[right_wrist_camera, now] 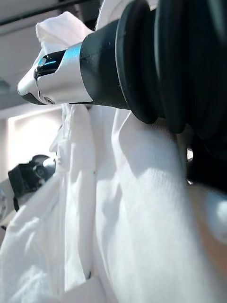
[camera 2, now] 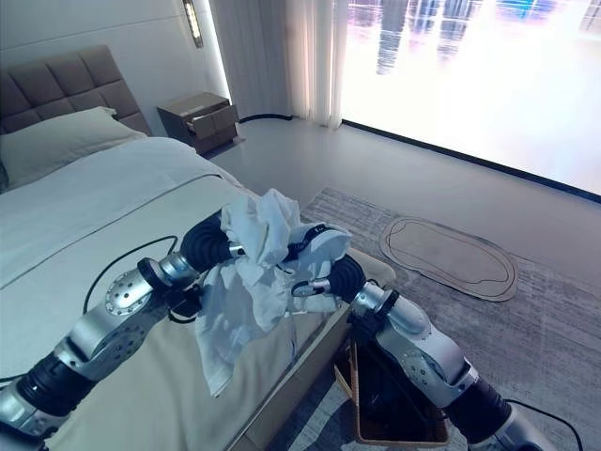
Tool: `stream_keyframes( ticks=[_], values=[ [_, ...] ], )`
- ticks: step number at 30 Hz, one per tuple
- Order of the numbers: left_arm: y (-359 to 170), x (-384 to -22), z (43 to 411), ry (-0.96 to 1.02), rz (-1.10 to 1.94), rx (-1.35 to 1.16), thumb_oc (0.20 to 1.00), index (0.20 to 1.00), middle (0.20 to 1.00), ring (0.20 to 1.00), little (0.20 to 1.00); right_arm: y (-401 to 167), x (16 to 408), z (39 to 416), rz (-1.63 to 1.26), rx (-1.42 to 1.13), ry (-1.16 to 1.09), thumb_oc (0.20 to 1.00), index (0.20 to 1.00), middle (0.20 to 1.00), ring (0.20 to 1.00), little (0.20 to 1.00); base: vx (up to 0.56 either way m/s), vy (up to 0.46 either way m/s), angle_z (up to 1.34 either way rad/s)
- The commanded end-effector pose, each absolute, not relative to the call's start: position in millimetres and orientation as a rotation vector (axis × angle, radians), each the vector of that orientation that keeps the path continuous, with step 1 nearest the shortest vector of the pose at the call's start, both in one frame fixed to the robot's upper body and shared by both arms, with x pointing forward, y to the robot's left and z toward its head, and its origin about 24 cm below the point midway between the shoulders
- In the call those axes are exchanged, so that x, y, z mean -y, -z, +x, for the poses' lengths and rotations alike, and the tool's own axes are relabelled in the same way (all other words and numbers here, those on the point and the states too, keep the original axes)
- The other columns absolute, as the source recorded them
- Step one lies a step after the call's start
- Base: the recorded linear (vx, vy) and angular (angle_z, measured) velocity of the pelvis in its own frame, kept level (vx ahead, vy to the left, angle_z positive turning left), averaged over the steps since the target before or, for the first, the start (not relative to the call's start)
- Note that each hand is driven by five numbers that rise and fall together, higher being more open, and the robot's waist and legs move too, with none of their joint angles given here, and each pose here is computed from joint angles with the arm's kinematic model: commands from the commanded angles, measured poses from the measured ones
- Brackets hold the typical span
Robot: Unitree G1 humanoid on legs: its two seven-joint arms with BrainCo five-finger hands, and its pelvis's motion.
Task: Pick up clothes into the bucket
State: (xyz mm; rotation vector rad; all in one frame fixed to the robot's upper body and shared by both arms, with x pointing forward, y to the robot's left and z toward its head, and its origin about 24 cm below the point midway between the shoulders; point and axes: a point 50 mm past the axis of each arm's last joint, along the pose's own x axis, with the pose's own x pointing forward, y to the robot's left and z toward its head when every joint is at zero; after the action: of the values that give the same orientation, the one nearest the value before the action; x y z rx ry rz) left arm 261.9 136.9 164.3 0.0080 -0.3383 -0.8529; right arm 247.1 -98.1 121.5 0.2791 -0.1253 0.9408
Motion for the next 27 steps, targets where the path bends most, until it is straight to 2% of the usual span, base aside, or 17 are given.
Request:
stream_keyframes(
  ticks=[1,14,20,27],
  values=[
    [-203,-116,282,0.866,0.066,0.515,0.2,0.2,0.2,0.2,0.2,-151,46,228,0.391,0.185,-1.272,1.0,1.0,1.0,1.0,1.0,0.0,0.0,0.0],
    [-193,-100,291,0.799,0.156,0.552,0.2,0.2,0.2,0.2,0.2,-141,3,210,0.572,0.004,-1.445,1.0,1.0,1.0,1.0,1.0,0.0,-0.005,0.01],
    [-196,-99,299,0.75,0.257,0.592,0.2,0.2,0.2,0.2,0.2,-146,-8,206,0.532,-0.005,-1.529,1.0,1.0,1.0,1.0,1.0,0.0,-0.004,0.01],
    [-216,-94,307,0.711,0.362,0.68,0.2,0.2,0.2,0.2,0.2,-152,-4,209,0.444,0.031,-1.547,1.0,1.0,1.0,1.0,1.0,0.0,-0.003,0.01]
  ],
)
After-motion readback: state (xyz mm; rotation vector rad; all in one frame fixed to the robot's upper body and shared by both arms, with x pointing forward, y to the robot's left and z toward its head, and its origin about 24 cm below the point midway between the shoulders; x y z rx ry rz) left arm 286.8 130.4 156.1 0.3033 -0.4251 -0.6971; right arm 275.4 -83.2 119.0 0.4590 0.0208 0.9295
